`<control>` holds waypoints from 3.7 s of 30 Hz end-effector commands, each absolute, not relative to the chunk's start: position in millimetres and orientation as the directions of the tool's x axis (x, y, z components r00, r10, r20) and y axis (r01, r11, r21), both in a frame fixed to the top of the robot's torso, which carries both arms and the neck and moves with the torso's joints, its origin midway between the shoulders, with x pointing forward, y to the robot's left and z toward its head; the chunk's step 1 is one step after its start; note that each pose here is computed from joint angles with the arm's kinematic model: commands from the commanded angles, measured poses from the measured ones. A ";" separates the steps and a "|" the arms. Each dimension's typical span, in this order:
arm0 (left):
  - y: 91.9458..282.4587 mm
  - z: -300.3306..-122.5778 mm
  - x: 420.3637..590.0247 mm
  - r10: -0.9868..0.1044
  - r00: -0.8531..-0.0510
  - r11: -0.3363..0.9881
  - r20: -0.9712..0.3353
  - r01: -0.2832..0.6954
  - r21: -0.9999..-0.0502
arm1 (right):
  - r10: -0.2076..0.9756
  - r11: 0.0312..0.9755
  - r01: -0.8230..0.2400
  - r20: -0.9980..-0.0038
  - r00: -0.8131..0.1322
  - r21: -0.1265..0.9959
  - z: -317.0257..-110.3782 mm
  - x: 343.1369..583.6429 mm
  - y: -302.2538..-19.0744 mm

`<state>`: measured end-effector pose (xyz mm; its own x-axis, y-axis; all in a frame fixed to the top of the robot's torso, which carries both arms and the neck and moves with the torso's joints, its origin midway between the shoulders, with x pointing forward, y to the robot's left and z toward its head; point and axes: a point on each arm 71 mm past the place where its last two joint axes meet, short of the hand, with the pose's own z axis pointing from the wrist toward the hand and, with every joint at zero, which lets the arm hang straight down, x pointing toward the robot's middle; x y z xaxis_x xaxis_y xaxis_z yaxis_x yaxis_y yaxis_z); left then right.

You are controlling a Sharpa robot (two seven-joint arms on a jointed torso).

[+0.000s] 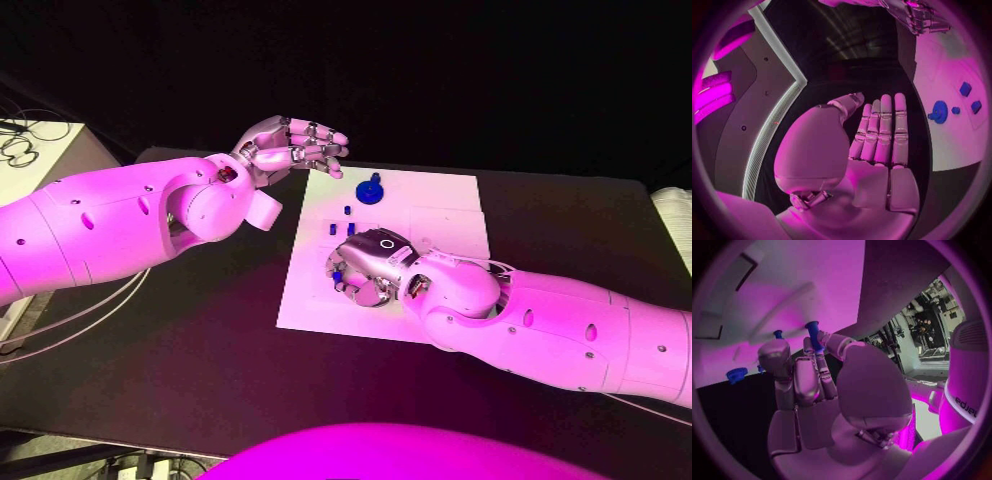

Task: Assemble the parts on the task board

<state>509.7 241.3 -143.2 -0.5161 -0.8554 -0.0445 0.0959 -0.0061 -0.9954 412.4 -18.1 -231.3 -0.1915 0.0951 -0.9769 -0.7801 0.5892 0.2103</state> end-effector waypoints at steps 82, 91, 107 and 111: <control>248.0 -156.5 493.7 -0.845 -0.535 -0.042 0.001 0.063 -0.997 | 0.380 0.901 -0.030 -0.823 -0.421 0.432 -235.6 414.3 -228.9; 248.3 -156.5 493.3 -0.843 -0.537 -0.042 0.002 0.061 -0.997 | 0.339 0.914 -0.067 -0.842 -0.419 0.401 -237.6 418.9 -218.1; 249.9 -156.8 492.7 -0.842 -0.540 -0.039 0.003 0.055 -0.998 | 0.243 0.937 -0.106 -0.841 -0.484 0.332 -258.7 424.6 -202.1; 250.5 -156.9 492.5 -0.841 -0.541 -0.039 0.004 0.053 -0.998 | 0.185 0.946 -0.140 -0.842 -0.507 0.292 -263.4 422.6 -197.4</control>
<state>493.8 252.5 -157.6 -0.5203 -0.8539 -0.0096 0.0545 -0.0220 -0.9983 429.2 -198.9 -250.5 -0.4452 0.2847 -0.8490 -0.1093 0.9238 0.3671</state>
